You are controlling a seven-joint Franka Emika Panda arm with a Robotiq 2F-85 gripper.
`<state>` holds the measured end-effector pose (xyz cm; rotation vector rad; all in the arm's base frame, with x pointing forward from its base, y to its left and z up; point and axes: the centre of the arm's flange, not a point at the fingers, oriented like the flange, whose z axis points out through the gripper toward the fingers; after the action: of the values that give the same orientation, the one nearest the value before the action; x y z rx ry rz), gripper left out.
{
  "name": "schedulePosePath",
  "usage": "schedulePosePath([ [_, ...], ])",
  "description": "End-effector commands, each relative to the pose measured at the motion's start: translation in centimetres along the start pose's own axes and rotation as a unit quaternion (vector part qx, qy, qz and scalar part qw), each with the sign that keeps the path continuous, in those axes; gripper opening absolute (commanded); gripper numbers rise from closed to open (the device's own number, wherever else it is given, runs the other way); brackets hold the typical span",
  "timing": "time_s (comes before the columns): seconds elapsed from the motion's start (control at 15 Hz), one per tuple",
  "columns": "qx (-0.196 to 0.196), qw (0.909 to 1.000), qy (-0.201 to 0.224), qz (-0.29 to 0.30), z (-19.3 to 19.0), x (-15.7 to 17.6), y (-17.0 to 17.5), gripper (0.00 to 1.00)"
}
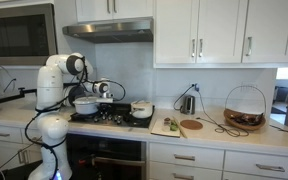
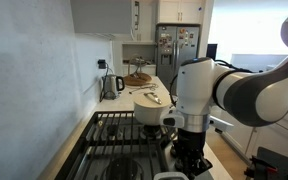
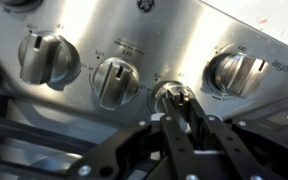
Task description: Turn off the stove
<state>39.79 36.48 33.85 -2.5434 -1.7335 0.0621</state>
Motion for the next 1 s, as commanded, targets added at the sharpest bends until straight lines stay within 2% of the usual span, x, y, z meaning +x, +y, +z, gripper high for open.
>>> schedulePosePath([
  [0.0, 0.005, 0.9949, 0.004, 0.101, 1.47, 0.65, -0.03, 0.05],
  [0.27, 0.0, 0.9775, 0.009, 0.211, 1.23, 1.14, -0.14, 0.05],
  [0.53, 0.004, 0.9492, 0.015, 0.314, 1.21, 0.95, 0.13, 0.05],
  [0.67, 0.007, 0.9402, 0.014, 0.34, 1.2, 0.84, 0.14, 0.05],
  [0.8, 0.007, 0.9359, 0.016, 0.352, 1.18, 0.79, 0.13, 0.05],
  [0.87, 0.011, 0.9338, 0.018, 0.357, 1.18, 0.8, 0.07, 0.45],
  [0.93, 0.009, 0.9329, 0.02, 0.36, 1.13, 0.79, 0.06, 0.47],
])
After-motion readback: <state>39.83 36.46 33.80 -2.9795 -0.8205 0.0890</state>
